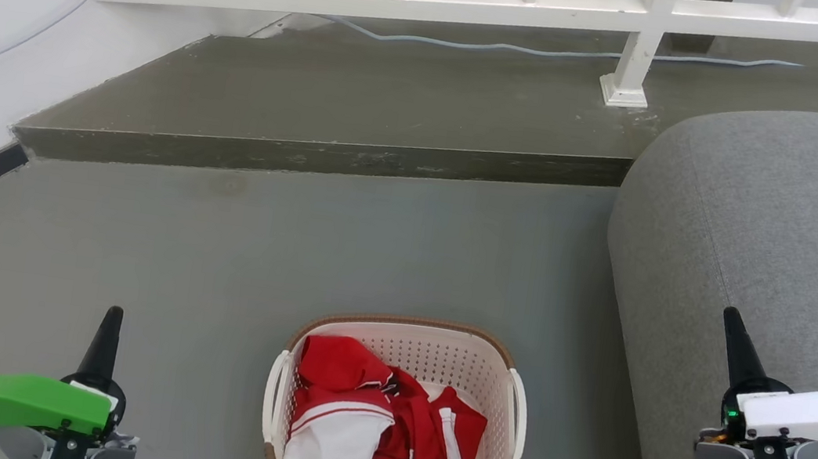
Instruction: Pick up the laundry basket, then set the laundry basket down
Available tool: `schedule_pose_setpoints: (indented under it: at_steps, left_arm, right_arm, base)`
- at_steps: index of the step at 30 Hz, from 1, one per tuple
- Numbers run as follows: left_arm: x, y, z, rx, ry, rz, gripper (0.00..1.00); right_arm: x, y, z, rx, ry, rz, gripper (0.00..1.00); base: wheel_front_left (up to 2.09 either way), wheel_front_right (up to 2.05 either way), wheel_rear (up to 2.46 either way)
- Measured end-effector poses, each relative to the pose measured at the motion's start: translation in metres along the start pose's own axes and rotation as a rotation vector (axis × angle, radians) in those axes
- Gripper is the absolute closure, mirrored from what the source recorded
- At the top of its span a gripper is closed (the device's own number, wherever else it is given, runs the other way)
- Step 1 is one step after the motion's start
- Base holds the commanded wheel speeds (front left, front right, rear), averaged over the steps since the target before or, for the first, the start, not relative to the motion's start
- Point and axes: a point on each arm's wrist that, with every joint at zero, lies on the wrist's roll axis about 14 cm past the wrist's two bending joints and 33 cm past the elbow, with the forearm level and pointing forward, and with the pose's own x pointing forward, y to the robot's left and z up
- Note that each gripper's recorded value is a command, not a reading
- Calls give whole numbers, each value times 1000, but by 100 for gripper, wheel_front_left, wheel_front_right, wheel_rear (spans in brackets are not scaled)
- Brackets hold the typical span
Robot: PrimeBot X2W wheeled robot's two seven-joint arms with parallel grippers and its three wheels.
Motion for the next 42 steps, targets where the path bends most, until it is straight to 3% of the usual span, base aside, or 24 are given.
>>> schedule_pose_setpoints:
  at_steps: [31,42]
  left_arm:
    - [0,-9,22,-359,-29,-58,100]
    - [0,-9,23,-371,-32,-59,100]
  right_arm:
    - [0,6,19,397,-29,51,100]
    - [0,6,19,403,-32,54,100]
  base:
    - [0,0,0]
    - [0,0,0]
